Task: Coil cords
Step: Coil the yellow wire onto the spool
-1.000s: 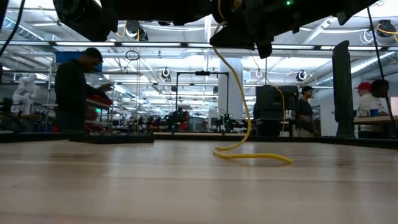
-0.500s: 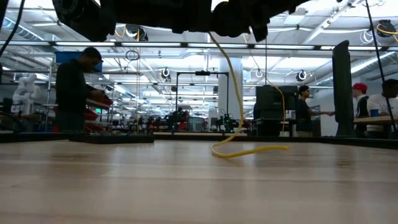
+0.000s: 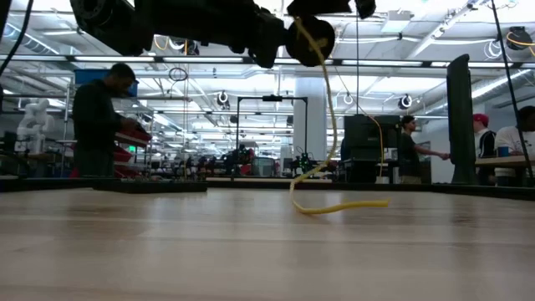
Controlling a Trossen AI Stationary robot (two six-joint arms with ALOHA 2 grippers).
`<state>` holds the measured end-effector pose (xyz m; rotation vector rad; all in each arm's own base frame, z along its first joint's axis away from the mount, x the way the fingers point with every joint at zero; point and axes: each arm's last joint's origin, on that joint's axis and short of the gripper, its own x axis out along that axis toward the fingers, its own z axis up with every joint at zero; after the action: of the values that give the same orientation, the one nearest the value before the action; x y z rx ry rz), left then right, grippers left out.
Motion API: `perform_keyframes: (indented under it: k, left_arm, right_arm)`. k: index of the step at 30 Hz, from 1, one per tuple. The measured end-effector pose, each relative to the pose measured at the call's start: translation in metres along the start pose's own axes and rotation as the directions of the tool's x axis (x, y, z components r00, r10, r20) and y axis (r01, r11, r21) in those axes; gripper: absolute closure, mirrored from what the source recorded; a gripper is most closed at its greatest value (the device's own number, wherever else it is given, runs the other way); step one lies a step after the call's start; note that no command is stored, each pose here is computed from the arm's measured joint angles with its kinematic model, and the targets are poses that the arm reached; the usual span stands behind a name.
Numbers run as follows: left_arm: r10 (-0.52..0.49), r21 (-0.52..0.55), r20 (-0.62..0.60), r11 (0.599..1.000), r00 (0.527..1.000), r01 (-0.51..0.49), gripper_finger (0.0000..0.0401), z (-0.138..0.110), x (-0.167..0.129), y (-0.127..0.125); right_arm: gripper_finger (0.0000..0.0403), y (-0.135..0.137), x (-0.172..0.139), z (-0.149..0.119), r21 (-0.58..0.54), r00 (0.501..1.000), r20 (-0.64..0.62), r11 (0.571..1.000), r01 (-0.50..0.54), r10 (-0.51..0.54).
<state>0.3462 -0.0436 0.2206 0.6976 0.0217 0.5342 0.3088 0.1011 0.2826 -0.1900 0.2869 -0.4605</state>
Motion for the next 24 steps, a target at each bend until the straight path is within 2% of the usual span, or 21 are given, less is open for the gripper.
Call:
perform_keyframes:
  k: [10, 17, 24]
  left_arm:
    - [0.006, 0.013, -0.023, 1.0, 1.0, -0.006, 0.0399, -0.001, 0.0, -0.001]
    - [0.007, 0.035, -0.023, 0.999, 1.0, -0.006, 0.0399, -0.001, 0.0, 0.0]
    - [0.006, 0.02, -0.009, 1.0, 1.0, -0.006, 0.0399, 0.002, -0.002, 0.001]
  right_arm:
    - [0.0402, -0.015, -0.037, 0.011, -0.024, 0.997, -0.002, 0.997, 0.076, -0.076]
    - [0.0402, -0.027, -0.053, 0.004, -0.057, 0.983, -0.062, 0.984, 0.172, -0.175]
    - [0.0402, -0.035, -0.057, -0.005, -0.067, 0.969, -0.113, 0.974, 0.215, -0.221]
